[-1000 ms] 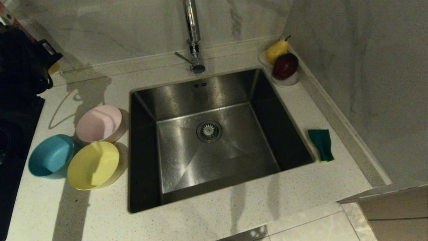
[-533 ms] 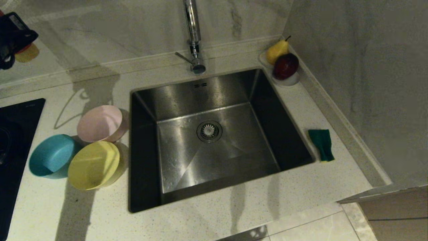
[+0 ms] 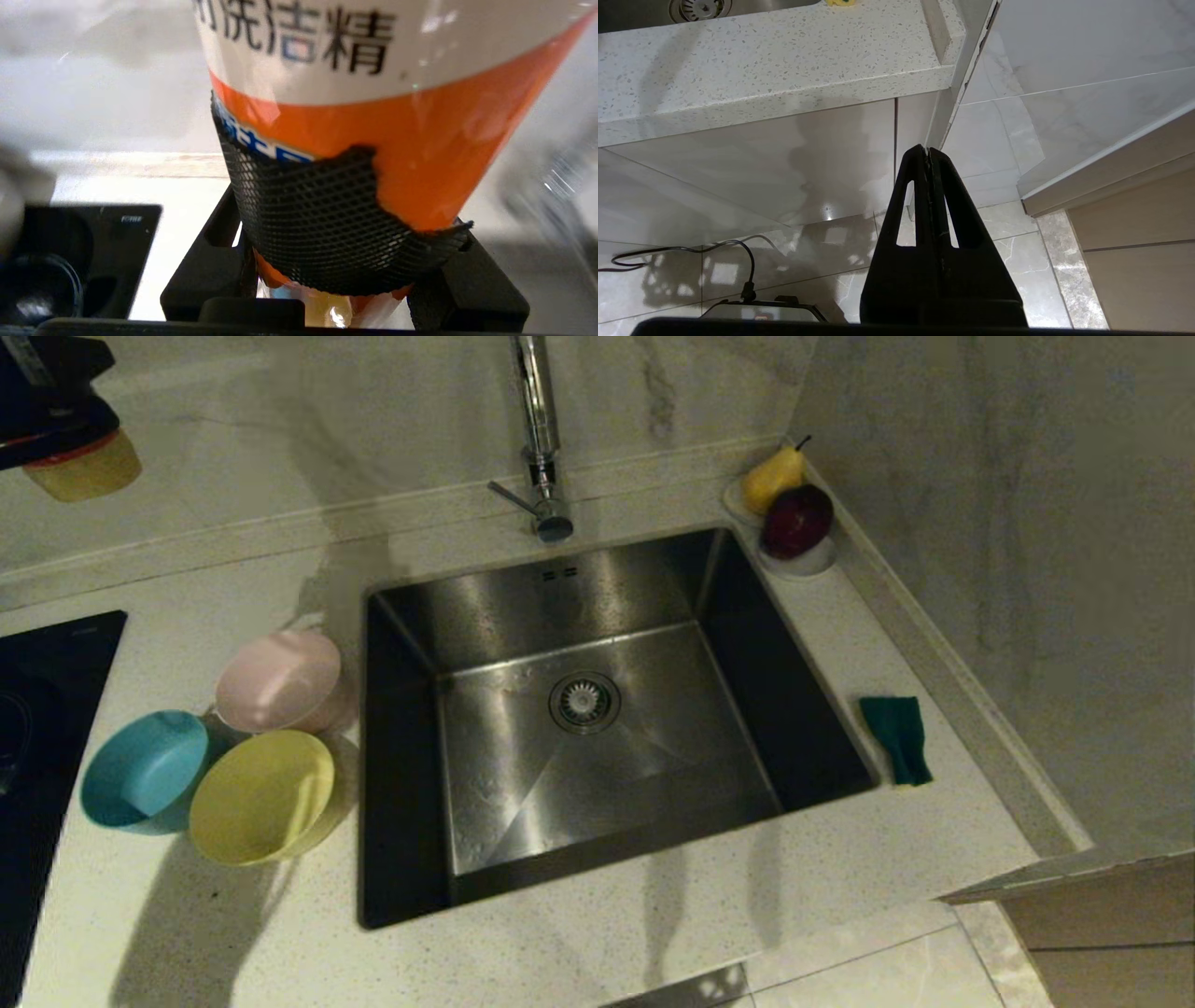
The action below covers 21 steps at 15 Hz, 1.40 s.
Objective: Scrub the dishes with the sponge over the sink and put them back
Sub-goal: Squeeze it onto the sponge
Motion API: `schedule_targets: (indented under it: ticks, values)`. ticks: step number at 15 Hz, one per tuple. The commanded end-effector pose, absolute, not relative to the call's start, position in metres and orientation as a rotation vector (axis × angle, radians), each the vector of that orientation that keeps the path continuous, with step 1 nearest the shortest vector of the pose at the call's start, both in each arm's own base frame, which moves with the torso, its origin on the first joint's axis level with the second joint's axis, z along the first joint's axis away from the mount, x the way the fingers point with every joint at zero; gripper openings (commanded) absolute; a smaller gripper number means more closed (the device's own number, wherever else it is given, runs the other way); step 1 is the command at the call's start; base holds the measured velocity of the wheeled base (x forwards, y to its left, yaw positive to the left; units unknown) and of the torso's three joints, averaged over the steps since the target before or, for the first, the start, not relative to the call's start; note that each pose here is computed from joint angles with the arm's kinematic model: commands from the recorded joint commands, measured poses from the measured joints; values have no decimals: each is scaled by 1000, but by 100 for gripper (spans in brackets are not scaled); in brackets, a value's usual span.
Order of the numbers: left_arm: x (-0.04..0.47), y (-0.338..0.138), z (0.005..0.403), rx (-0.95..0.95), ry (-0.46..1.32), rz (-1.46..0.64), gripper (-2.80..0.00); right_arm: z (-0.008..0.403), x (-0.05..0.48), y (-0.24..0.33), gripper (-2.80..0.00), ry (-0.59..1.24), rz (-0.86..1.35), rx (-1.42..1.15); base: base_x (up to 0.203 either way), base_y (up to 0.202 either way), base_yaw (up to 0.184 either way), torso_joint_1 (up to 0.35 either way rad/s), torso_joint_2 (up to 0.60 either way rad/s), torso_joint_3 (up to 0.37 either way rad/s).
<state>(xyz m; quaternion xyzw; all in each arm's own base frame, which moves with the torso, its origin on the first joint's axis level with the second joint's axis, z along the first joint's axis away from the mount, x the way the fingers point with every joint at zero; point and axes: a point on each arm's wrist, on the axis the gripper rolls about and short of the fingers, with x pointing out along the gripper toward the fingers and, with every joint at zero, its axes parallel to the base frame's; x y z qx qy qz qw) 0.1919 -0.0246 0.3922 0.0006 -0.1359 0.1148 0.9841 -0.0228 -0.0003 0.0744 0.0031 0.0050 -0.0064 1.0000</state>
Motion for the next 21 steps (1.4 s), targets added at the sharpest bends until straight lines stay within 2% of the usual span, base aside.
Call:
schedule_targets:
  ticks: [1,5,9,12,21]
  values:
    - [138,-33,396,86,-334,127,-280,74,-23,0,-280,11,-12,6,0,0,0,0,0,0]
    - [103,-36,380,270,-358,-25,-280,74,-23,0,-280,11,-14,7,0,0,0,0,0,0]
    - [96,-35,378,397,-390,-100,-280,74,-23,0,-280,11,-12,8,0,0,0,0,0,0]
    - [110,-42,376,509,-371,-120,-280,74,-23,0,-280,11,-12,6,0,0,0,0,0,0]
    - [166,-96,380,592,-343,-281,-280,74,-23,0,-280,12,-13,7,0,0,0,0,0,0]
